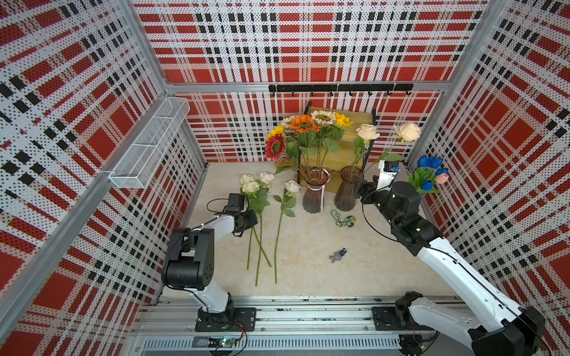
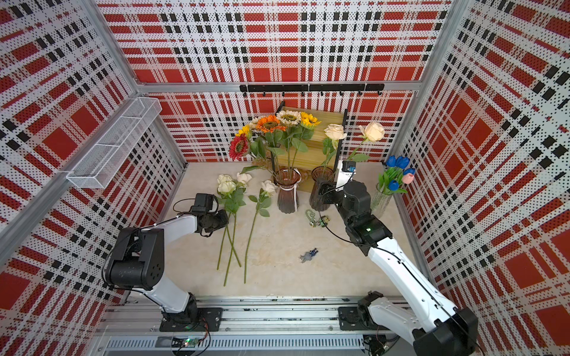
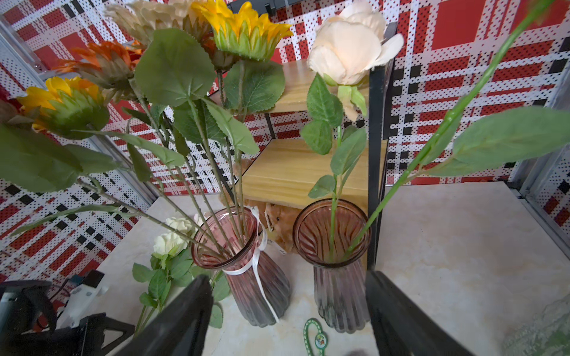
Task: Arrange the flowers in different vases according to their variety
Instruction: Pick up the flower at the center of the board.
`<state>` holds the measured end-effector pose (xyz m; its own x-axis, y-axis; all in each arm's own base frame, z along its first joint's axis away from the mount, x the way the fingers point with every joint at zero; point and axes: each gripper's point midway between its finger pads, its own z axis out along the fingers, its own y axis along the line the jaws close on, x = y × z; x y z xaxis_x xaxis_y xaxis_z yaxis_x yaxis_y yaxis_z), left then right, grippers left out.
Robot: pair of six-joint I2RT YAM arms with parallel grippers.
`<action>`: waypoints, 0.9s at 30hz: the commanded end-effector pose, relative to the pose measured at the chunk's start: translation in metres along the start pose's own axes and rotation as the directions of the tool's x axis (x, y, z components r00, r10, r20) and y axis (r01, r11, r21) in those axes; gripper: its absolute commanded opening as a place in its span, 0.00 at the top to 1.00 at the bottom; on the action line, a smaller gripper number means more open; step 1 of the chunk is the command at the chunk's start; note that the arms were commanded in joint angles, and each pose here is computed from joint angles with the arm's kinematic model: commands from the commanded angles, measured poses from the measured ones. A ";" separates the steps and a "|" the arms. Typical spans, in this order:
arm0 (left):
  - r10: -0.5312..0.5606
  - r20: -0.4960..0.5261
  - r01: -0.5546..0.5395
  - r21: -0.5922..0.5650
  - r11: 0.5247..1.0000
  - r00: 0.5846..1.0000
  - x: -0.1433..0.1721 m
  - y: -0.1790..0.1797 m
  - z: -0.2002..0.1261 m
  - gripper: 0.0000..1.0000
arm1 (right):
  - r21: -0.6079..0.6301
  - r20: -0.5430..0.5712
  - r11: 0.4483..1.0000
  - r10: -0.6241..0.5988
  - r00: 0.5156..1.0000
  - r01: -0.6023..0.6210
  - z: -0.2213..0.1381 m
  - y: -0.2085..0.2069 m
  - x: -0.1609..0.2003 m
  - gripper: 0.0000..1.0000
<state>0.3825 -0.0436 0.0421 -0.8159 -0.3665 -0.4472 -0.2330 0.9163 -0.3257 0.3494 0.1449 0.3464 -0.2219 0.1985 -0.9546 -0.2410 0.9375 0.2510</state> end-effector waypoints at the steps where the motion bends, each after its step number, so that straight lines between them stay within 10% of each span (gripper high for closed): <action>1: 0.009 0.094 -0.013 0.043 0.999 0.996 -0.028 -0.020 -0.029 1.00 | -0.079 -0.032 0.997 0.022 0.999 -0.025 -0.004 0.026 0.001 0.17; 6: 0.009 0.169 -0.023 0.077 0.997 0.985 -0.042 -0.030 -0.061 1.00 | -0.198 -0.147 0.979 0.026 0.989 -0.055 -0.007 0.070 0.037 0.16; 11: 0.023 0.062 -0.024 0.018 1.000 0.998 -0.024 -0.019 -0.041 0.74 | -0.210 -0.202 0.976 0.015 0.979 -0.058 -0.012 0.085 0.059 0.14; 27: 0.054 -0.041 -0.058 -0.127 0.990 0.998 0.000 0.004 0.018 0.74 | -0.139 -0.170 0.990 0.000 0.985 -0.024 -0.017 0.071 0.046 0.12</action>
<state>0.3785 -0.0416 0.0248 -0.8572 -0.3233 -0.4008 -0.2612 0.9438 -0.2025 0.3071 0.2198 0.3071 -0.4071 0.1249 -0.9048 -0.3699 0.8832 0.2883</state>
